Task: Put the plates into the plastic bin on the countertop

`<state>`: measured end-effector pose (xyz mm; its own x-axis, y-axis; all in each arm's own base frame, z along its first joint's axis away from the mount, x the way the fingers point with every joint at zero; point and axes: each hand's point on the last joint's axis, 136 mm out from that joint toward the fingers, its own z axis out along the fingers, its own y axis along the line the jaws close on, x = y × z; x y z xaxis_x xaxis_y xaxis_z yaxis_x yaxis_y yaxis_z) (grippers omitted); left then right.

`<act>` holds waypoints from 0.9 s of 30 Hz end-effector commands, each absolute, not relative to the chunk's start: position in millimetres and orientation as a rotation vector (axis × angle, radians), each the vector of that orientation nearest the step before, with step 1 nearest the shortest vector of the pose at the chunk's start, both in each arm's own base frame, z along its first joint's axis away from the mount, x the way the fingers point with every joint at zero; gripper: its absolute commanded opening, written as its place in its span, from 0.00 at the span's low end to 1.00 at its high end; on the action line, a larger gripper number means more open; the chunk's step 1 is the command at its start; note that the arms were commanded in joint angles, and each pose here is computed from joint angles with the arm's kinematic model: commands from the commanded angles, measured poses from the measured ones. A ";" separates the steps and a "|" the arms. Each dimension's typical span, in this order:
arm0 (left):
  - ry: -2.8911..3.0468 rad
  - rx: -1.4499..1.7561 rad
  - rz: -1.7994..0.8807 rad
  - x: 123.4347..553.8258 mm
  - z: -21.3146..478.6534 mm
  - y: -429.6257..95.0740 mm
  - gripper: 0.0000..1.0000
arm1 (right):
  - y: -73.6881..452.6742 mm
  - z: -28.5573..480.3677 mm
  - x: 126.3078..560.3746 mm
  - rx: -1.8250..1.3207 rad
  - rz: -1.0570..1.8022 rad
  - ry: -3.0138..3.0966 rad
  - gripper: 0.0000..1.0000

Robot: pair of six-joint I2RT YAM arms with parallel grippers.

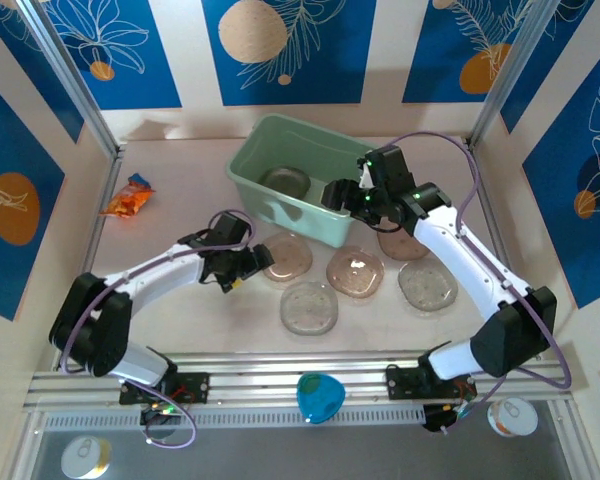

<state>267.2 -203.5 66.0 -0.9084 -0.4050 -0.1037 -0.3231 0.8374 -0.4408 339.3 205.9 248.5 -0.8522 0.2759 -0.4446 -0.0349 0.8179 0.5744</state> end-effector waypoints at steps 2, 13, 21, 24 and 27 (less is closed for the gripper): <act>2.810 -0.628 -0.628 273.9 61.9 -215.4 0.91 | 198.0 260.8 336.6 0.161 0.797 2.425 0.72; 2.808 -0.607 -0.593 292.3 57.3 -225.2 0.81 | 181.4 256.0 333.0 0.217 0.792 2.409 0.71; 2.874 -0.572 -0.550 301.2 44.5 -235.0 0.75 | 177.2 248.1 339.7 0.241 0.792 2.426 0.70; 2.896 -0.561 -0.536 303.8 40.1 -237.4 0.72 | 175.2 239.6 342.5 0.250 0.770 2.444 0.69; 2.917 -0.564 -0.525 304.3 35.3 -238.7 0.66 | 174.2 231.3 346.2 0.266 0.768 2.462 0.69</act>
<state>305.9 -235.1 37.7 -0.9077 -0.4135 -0.0718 -0.3584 0.8528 -0.3798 343.2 175.5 246.2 -0.8183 0.3435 -0.4608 0.0129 0.8125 0.5828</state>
